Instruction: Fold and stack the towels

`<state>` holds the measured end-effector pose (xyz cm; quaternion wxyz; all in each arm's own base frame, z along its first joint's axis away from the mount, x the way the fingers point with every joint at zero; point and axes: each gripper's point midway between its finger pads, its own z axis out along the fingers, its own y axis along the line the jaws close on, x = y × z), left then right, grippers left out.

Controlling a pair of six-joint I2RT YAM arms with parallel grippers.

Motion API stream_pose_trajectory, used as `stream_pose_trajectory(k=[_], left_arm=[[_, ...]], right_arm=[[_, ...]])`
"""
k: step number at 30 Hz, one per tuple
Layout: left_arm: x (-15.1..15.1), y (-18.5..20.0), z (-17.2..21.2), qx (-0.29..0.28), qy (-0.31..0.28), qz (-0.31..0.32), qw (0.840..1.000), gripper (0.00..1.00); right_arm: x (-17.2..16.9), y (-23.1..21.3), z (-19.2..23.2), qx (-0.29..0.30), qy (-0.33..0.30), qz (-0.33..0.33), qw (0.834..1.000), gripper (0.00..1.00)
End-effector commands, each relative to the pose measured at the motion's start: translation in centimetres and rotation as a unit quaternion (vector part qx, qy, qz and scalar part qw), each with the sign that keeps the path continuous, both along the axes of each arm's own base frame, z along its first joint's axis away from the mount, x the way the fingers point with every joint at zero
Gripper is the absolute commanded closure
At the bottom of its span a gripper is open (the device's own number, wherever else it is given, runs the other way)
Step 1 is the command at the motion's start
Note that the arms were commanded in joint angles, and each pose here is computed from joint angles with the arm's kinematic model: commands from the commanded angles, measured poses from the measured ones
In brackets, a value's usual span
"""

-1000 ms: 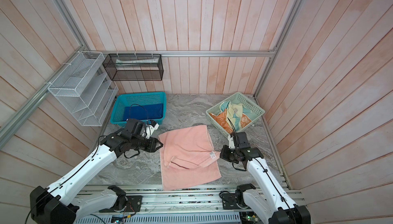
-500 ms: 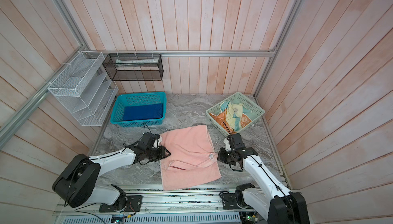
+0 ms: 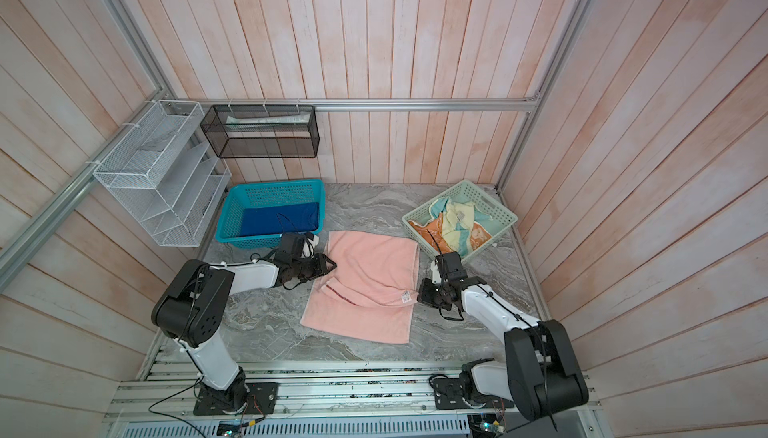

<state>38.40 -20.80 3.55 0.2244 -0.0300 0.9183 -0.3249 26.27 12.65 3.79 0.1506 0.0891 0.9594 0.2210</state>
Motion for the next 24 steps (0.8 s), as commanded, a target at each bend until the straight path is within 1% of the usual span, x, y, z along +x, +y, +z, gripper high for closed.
stream_pose_trajectory(k=[1, 3, 4, 9, 15, 17, 20, 22, 24], left_arm=[[0.8, 1.6, -1.4, 0.036, 0.008, -0.001, 0.999, 0.54], [2.3, 2.3, -0.7, 0.039, -0.007, 0.006, 0.999, 0.48], [2.9, 2.6, -0.3, 0.039, -0.012, 0.009, 0.999, 0.46], [5.5, 5.2, 0.9, 0.037, -0.036, 0.027, 0.998, 0.46], [7.6, 8.7, 1.4, 0.043, -0.045, 0.043, 0.997, 0.46], [8.0, 9.5, 1.6, 0.045, -0.047, 0.047, 0.997, 0.46], [7.9, 9.3, 2.5, 0.044, -0.053, 0.038, 0.997, 0.46], [7.2, 8.6, 3.2, 0.038, -0.056, 0.029, 0.997, 0.47], [6.1, 7.6, 3.7, 0.044, -0.058, 0.017, 0.997, 0.47]], right_arm=[[3.1, 0.9, 1.3, -0.003, -0.052, 0.012, 0.999, 1.0], [3.7, 1.2, 1.1, -0.004, -0.054, 0.015, 0.998, 1.0], [4.0, 1.3, 1.0, -0.005, -0.054, 0.017, 0.998, 1.0], [5.1, 1.4, 0.6, -0.02, -0.056, 0.027, 0.998, 1.0], [6.7, 1.4, 0.2, -0.04, -0.063, 0.038, 0.997, 1.0], [7.2, 1.5, 0.3, -0.043, -0.065, 0.04, 0.996, 1.0], [7.9, 1.7, 0.8, -0.045, -0.07, 0.044, 0.996, 1.0], [8.2, 1.7, 1.4, -0.046, -0.077, 0.045, 0.995, 1.0], [8.3, 1.6, 1.9, -0.048, -0.082, 0.044, 0.995, 1.0]])
